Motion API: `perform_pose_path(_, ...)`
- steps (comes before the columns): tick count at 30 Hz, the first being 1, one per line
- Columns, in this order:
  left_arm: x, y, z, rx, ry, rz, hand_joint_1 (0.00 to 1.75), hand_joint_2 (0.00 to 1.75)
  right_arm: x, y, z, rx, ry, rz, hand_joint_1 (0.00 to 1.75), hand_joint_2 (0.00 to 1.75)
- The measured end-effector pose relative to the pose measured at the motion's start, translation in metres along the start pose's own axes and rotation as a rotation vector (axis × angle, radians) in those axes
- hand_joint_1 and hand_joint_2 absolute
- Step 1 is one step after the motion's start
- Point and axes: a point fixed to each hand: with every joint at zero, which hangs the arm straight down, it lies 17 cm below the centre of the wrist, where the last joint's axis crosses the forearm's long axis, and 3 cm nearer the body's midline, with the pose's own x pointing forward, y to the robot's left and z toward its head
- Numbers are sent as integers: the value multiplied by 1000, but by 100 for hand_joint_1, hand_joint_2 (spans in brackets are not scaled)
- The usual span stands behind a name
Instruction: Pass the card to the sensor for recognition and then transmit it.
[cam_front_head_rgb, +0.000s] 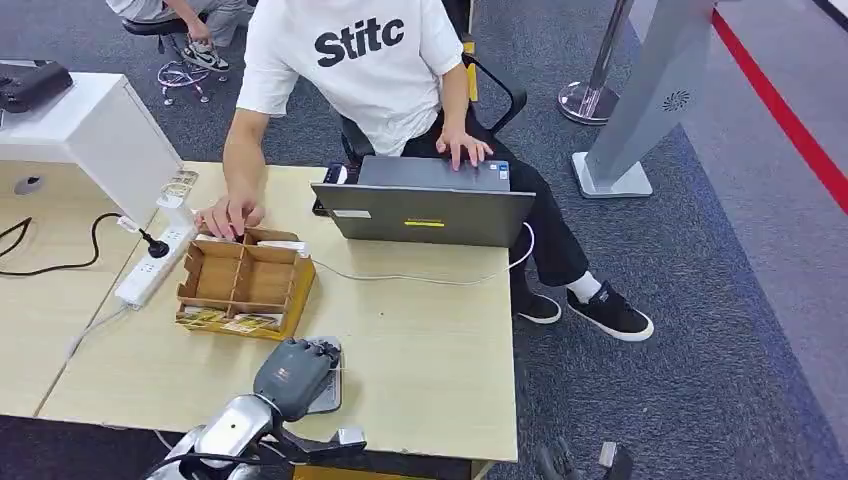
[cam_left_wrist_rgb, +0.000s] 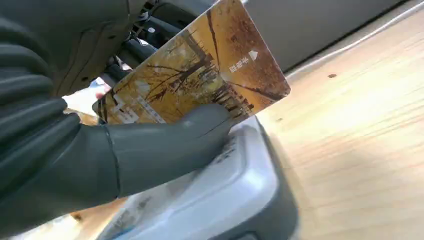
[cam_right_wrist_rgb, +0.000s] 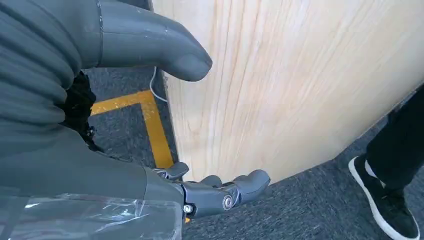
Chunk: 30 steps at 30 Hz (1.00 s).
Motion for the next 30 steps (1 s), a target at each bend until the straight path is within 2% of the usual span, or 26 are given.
perform_pose_path(8,-37,75,-9,215,77,-1,175,175,-2,-4,2,-10,-1,-5,0,175)
perform_pose_path(17,-125,156,6,424,229,-25,175,175,-5,-4,4,-10,3,-8,0,175)
perform_pose_path(24,-182,180,29,482,329,-43,175,175,-6,-3,4,-6,6,-6,0,175)
perform_pose_path(30,-196,182,38,488,355,-59,175,175,-6,-3,4,-6,6,-8,0,175)
